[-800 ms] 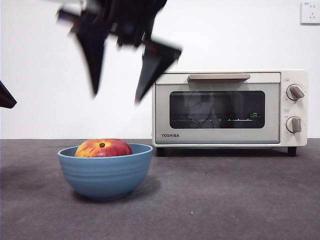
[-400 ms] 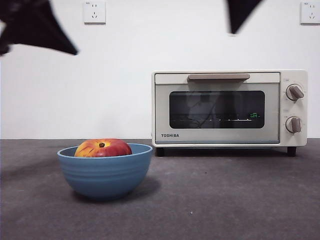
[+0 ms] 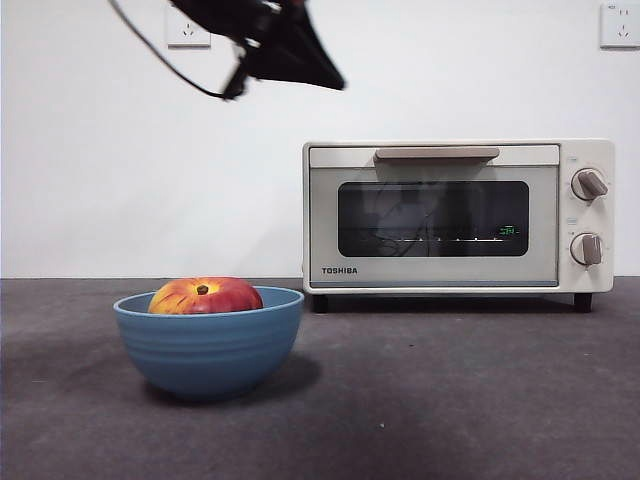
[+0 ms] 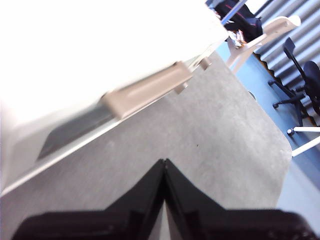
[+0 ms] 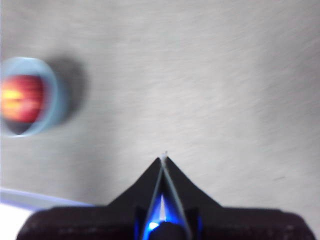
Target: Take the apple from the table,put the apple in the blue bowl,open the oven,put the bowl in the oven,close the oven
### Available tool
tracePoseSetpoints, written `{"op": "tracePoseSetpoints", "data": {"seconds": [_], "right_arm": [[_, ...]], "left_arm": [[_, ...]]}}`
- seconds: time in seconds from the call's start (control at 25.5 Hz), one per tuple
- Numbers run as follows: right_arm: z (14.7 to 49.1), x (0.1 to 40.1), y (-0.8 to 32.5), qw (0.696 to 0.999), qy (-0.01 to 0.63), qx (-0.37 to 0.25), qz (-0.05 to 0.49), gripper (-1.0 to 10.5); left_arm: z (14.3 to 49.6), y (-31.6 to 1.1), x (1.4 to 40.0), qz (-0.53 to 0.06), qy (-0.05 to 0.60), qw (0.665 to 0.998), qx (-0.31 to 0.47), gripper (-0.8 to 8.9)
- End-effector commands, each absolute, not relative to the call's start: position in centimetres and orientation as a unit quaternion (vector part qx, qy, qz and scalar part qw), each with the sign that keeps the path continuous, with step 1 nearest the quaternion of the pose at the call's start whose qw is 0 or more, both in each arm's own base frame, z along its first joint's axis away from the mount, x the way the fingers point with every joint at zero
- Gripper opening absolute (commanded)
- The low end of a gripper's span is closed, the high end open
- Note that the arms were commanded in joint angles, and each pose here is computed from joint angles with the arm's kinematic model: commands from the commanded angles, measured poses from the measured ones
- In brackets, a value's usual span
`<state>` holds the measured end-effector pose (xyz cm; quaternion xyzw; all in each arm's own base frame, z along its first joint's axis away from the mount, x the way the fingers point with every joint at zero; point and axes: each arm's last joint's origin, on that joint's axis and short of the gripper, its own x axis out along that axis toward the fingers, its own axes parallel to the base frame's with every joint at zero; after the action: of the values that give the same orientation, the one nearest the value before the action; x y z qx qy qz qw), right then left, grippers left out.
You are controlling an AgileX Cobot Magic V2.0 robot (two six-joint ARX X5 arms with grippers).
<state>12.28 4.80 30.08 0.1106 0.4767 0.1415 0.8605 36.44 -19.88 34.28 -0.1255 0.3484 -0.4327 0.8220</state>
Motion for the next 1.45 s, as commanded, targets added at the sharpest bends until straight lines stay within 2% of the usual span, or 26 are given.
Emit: {"op": "tracePoseSetpoints", "data": {"seconds": [0.04, 0.27, 0.51, 0.98, 1.45], "right_arm": [[29.8, 10.9, 4.1, 0.862, 0.462, 0.159, 0.137, -0.1], [29.1, 8.0, 3.0, 0.863, 0.459, 0.181, 0.109, -0.1], [29.1, 5.8, 2.3, 0.870, 0.443, 0.184, 0.111, -0.1], [29.1, 4.3, 1.8, 0.869, 0.435, 0.208, 0.106, -0.1], [29.1, 4.3, 1.8, 0.869, 0.437, 0.207, 0.106, -0.1]], "left_arm": [[34.2, -21.9, 37.7, -0.446, 0.342, 0.818, -0.120, -0.05], [33.8, -25.5, 40.0, -0.433, 0.335, 0.831, -0.101, -0.05], [32.3, -27.2, 41.1, -0.417, 0.338, 0.839, -0.086, -0.05], [30.2, -27.7, 42.0, -0.385, 0.350, 0.851, -0.069, -0.05], [27.5, -28.1, 41.6, -0.376, 0.424, 0.822, -0.057, -0.05]]}}
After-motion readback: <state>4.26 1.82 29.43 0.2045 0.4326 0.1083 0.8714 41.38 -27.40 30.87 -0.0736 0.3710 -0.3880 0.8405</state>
